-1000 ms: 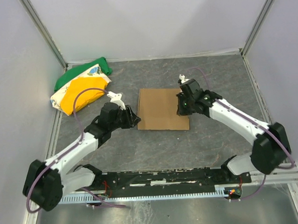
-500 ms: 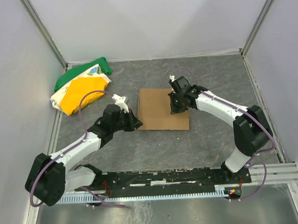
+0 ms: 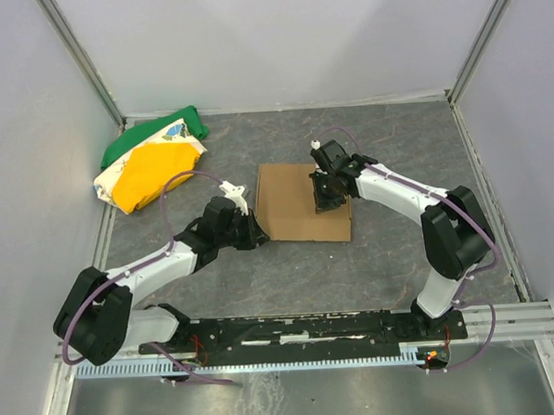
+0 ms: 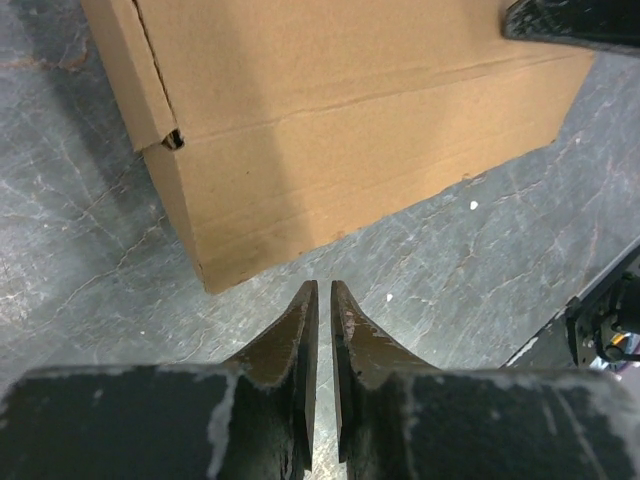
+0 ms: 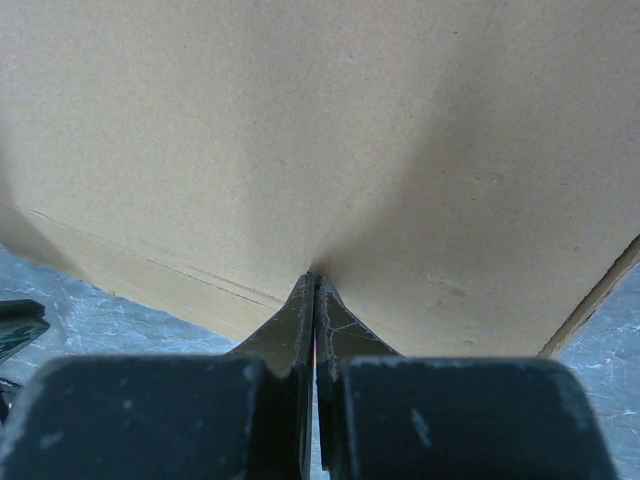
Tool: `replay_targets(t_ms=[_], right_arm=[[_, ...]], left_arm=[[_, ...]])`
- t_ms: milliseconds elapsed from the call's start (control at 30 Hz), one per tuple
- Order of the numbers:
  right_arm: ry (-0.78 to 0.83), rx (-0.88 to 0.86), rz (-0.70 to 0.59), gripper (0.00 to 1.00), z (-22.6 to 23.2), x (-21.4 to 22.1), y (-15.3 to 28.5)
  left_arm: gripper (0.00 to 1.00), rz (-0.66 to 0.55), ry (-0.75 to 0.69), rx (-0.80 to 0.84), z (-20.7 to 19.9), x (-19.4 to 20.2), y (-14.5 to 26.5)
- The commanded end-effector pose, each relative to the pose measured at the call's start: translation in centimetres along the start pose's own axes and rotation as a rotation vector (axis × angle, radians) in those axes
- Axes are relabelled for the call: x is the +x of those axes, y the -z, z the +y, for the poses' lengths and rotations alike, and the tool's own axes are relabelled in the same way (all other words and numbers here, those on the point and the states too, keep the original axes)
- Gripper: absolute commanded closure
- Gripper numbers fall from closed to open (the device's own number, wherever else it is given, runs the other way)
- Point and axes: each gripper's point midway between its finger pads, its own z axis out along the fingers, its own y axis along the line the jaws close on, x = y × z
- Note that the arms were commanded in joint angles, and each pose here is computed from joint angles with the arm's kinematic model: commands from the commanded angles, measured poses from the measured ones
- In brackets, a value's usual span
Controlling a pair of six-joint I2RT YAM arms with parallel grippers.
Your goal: Fold the paper box
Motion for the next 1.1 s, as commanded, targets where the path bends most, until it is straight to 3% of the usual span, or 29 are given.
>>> replay_targets(t_ms=[0, 433, 533, 700, 833, 1067], right_arm=[[0.012, -0.003, 0.016, 0.98, 0.4, -0.3, -0.4], [0.020, -0.001, 0.052, 0.98, 0.2, 0.5, -1.3], [0.022, -0.003, 0.061, 0.98, 0.3, 0.5, -1.6], [0.023, -0.004, 0.080, 0.98, 0.2, 0.9, -2.2], [0.025, -0.007, 0.091, 0.98, 0.2, 1.1, -2.7], [0.031, -0.011, 0.122, 0.98, 0.2, 1.7, -3.5]], left_arm=[[0.84, 0.000, -0.009, -0.068, 0.6, -0.4, -0.5], [0.81, -0.024, -0.019, -0.179, 2.3, -1.0, -3.8], [0.81, -0.067, -0.009, -0.219, 2.9, -1.4, -4.3], [0.79, -0.238, 0.021, -0.301, 3.7, -2.8, -4.1], [0.78, -0.351, 0.078, -0.274, 3.5, -3.5, -4.4], [0.77, -0.359, 0.114, -0.220, 2.0, -3.7, -7.5]])
